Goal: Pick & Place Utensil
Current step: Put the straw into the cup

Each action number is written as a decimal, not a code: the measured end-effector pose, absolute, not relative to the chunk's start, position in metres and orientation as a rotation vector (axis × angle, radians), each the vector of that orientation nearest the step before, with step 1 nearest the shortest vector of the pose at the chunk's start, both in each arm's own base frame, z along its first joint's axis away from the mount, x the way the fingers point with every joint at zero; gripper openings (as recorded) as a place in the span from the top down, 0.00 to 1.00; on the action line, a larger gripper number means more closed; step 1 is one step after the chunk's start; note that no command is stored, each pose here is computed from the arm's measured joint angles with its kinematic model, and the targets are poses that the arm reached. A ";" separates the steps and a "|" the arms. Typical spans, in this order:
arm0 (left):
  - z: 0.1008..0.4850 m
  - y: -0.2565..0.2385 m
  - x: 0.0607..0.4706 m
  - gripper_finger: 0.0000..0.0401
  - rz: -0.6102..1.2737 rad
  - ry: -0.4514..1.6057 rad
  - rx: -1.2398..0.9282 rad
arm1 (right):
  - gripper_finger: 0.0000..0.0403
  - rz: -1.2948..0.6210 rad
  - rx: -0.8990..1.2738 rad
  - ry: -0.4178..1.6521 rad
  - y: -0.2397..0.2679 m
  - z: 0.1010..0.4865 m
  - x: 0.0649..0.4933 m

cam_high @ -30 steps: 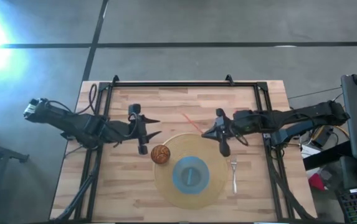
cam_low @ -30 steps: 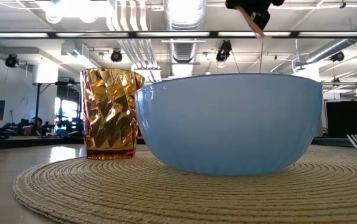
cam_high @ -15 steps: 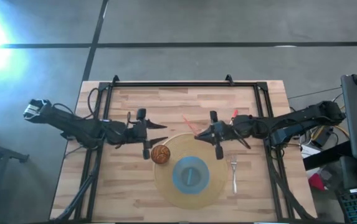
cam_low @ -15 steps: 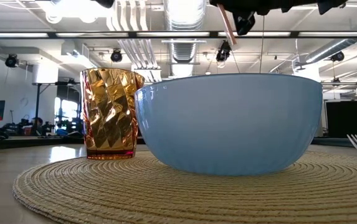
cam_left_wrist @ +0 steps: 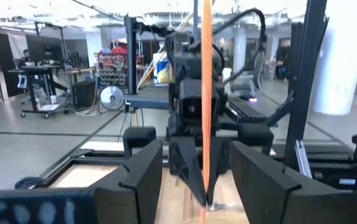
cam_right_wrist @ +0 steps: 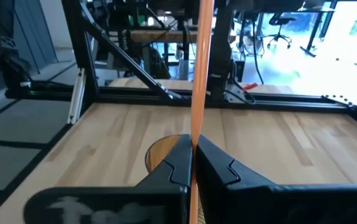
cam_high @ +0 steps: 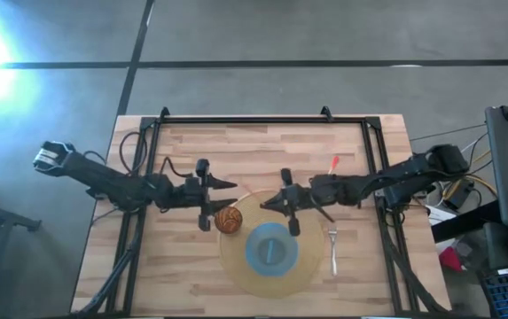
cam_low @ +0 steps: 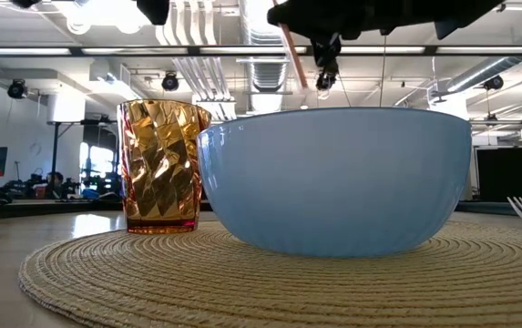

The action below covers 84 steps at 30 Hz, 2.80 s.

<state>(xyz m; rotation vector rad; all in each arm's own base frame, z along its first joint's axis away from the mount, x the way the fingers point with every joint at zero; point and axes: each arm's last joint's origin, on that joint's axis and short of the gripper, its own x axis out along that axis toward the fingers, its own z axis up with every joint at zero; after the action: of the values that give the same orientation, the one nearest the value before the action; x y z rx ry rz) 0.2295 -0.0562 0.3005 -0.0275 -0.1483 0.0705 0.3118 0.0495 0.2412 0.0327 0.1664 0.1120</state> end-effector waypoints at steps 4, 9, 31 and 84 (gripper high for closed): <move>0.298 -0.056 0.228 0.54 0.070 -0.175 -0.049 | 0.98 0.111 0.045 0.173 0.051 0.238 0.324; 0.299 -0.056 0.228 0.54 0.069 -0.186 -0.057 | 0.98 0.110 0.044 0.194 0.054 0.232 0.337; 0.301 -0.057 0.227 0.77 0.018 -0.214 -0.089 | 0.98 0.105 0.075 0.225 0.057 0.228 0.358; 0.338 -0.055 0.230 1.00 0.124 -0.006 -0.100 | 0.56 0.082 0.119 0.396 0.046 0.283 0.295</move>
<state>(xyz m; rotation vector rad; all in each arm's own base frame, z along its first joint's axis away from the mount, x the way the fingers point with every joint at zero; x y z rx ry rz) 0.2300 -0.0548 0.3384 -0.1005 -0.0062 0.1239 0.2950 0.0465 0.2827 0.1194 0.3965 0.0816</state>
